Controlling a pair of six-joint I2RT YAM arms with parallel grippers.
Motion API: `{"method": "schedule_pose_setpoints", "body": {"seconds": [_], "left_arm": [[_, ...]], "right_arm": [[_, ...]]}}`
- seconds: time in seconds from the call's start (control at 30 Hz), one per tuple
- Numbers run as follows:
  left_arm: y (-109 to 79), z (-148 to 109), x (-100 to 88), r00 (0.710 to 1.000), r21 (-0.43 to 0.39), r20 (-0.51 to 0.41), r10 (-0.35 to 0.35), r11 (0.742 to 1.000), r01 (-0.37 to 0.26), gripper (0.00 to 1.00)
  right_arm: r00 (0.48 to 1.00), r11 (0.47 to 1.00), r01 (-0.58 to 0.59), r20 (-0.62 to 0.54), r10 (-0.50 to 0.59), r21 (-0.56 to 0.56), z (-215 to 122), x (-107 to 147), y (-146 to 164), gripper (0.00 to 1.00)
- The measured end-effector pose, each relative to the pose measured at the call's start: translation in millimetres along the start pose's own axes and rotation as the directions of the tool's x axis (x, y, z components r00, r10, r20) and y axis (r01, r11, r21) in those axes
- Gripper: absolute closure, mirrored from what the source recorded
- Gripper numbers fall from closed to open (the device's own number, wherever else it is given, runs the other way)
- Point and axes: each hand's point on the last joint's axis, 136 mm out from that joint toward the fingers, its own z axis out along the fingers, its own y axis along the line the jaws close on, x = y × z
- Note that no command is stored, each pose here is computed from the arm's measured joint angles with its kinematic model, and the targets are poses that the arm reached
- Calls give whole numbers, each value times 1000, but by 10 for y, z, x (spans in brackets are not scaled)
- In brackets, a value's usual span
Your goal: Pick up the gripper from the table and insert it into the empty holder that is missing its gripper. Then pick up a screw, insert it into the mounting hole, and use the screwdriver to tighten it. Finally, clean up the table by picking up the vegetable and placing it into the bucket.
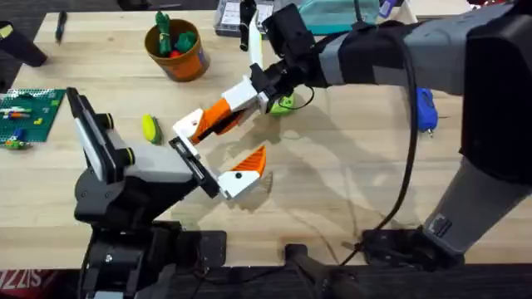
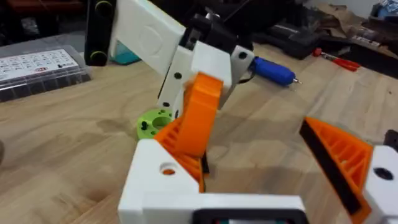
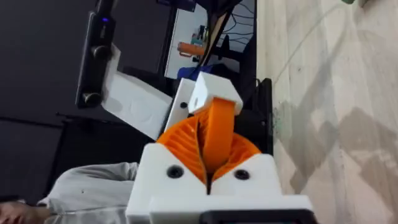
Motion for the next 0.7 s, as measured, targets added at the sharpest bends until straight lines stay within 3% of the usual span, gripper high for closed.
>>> {"method": "schedule_pose_setpoints", "body": {"seconds": [0.2,0.3,0.7], "left_arm": [[17,0,-2,1000,-10,1,-2,1000,2,15],[22,-2,-2,1000,-12,1,-7,1000,7,15],[59,-3,-2,1000,-32,2,-28,999,28,15]], "right_arm": [[1000,1000,-23,4,23,22,33,-4,-35,893],[1000,1000,-20,1,20,20,47,-7,-26,989],[999,997,-32,27,31,76,64,-69,-62,994]]}}
